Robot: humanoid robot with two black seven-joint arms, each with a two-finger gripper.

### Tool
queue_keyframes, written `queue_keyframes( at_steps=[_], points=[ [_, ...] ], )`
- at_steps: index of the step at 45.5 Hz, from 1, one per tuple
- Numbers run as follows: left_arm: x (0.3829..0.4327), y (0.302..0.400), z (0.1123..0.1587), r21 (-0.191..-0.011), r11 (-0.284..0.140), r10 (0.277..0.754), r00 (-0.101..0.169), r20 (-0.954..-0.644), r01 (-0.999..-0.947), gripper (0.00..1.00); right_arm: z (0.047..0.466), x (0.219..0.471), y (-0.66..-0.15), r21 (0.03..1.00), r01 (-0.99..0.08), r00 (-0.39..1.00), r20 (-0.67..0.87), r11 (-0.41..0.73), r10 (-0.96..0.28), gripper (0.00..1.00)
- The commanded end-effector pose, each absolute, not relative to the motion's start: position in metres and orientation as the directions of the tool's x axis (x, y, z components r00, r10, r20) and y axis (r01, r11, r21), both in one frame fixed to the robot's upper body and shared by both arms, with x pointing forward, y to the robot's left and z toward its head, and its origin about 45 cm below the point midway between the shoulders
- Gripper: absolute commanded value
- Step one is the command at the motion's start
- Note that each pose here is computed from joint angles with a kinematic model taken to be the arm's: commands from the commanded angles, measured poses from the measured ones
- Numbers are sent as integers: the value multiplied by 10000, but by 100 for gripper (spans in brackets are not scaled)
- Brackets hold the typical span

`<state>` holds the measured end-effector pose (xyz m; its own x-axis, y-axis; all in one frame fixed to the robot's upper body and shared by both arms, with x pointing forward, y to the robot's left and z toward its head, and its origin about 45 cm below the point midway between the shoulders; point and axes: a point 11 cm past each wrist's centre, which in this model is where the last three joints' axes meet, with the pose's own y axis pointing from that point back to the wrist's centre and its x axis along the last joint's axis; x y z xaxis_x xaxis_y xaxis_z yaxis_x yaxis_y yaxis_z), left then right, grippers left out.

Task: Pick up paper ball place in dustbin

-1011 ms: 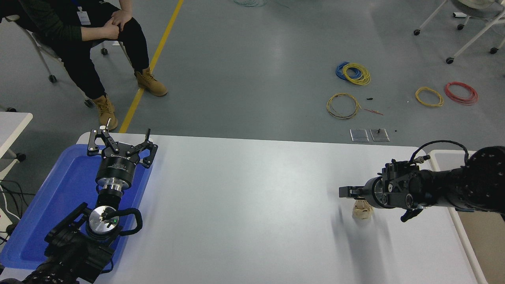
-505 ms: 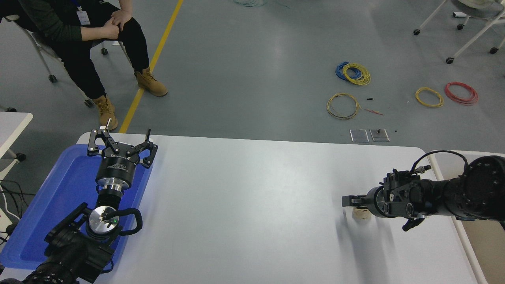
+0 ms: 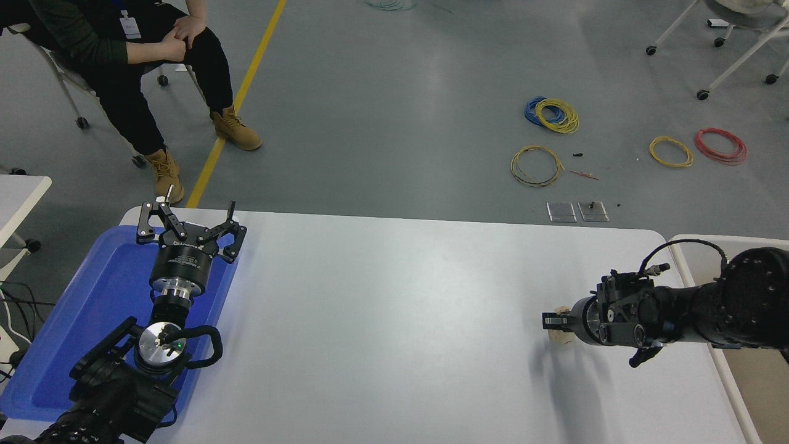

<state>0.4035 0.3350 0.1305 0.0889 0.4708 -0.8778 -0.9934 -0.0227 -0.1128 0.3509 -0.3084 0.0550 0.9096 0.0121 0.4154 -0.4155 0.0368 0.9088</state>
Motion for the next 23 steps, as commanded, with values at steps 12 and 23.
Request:
queue_keyframes(
  at_steps=[12,23],
  points=[
    [4035,3353,1306,-1129,-231,4710,888,-8777,-9933,100,1108,3760,-3266,8970,-4374,8991,4374,630,152,0],
    [4035,3353,1306,-1129,-231,4709,888,-8777,-9933,100,1677,3799,-3232,9197,-3914,9197,3922,319,-201,0]
  ],
)
